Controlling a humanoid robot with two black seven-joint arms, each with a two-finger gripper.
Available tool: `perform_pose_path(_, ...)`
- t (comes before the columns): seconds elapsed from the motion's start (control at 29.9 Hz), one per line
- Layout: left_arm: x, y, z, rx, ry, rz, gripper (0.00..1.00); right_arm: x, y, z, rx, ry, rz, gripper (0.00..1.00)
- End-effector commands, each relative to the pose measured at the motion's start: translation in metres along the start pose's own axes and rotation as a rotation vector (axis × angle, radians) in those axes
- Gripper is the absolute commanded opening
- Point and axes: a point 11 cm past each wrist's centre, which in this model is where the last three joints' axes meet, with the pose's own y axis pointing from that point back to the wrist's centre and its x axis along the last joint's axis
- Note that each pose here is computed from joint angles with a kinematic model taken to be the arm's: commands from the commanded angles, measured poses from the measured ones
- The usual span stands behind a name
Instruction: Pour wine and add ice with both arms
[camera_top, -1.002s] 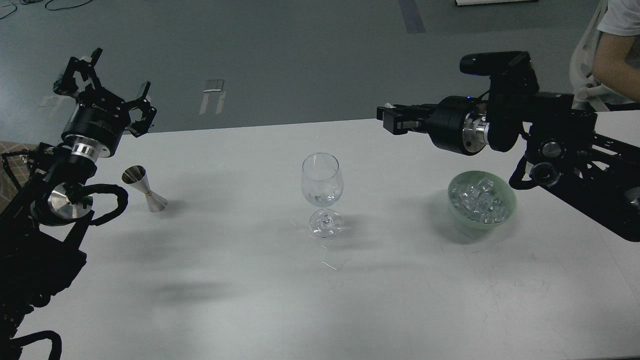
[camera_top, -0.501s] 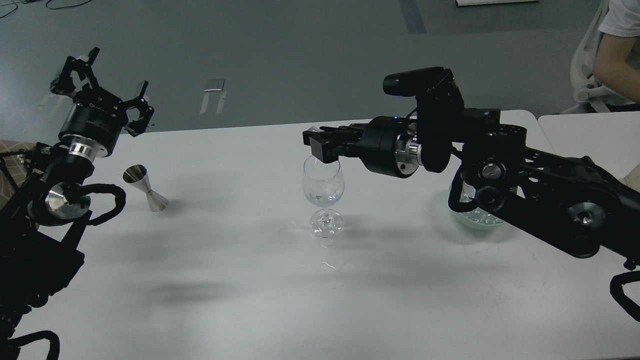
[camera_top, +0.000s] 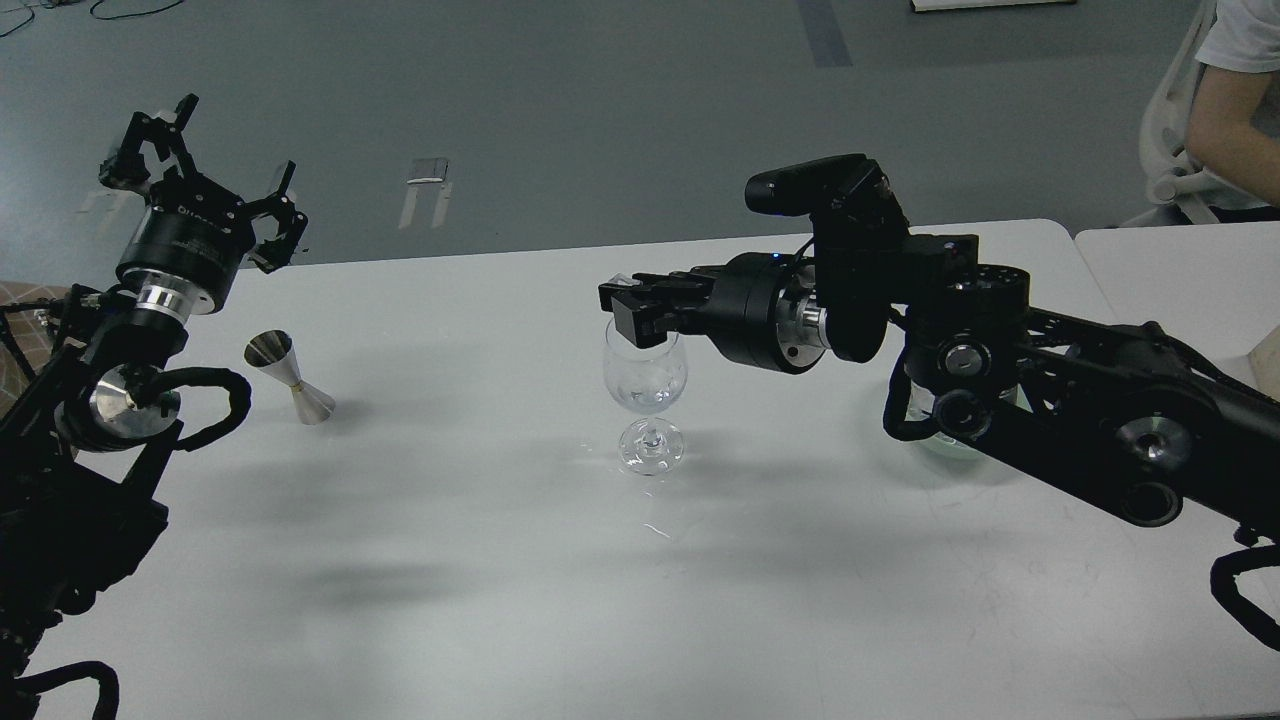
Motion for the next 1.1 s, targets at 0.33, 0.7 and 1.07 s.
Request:
perform_pose_path(0.33,0.000,0.000,-0.001,0.001,0.001,0.001,0.95,0.000,0.001,0.002,-0.007,-0.001,0.000,0.49)
perform_pose_path(0.7,0.000,0.000,-0.001,0.002,-0.002,0.001,0.95,0.042,0.012,-0.001,0.026,-0.077,0.140,1.00)
perform_pose_path(1.07,-0.001,0.000,-0.002,0.003,0.002,0.002,0.97,0.119,0.021,0.011,0.147,-0.538,0.503,1.00)
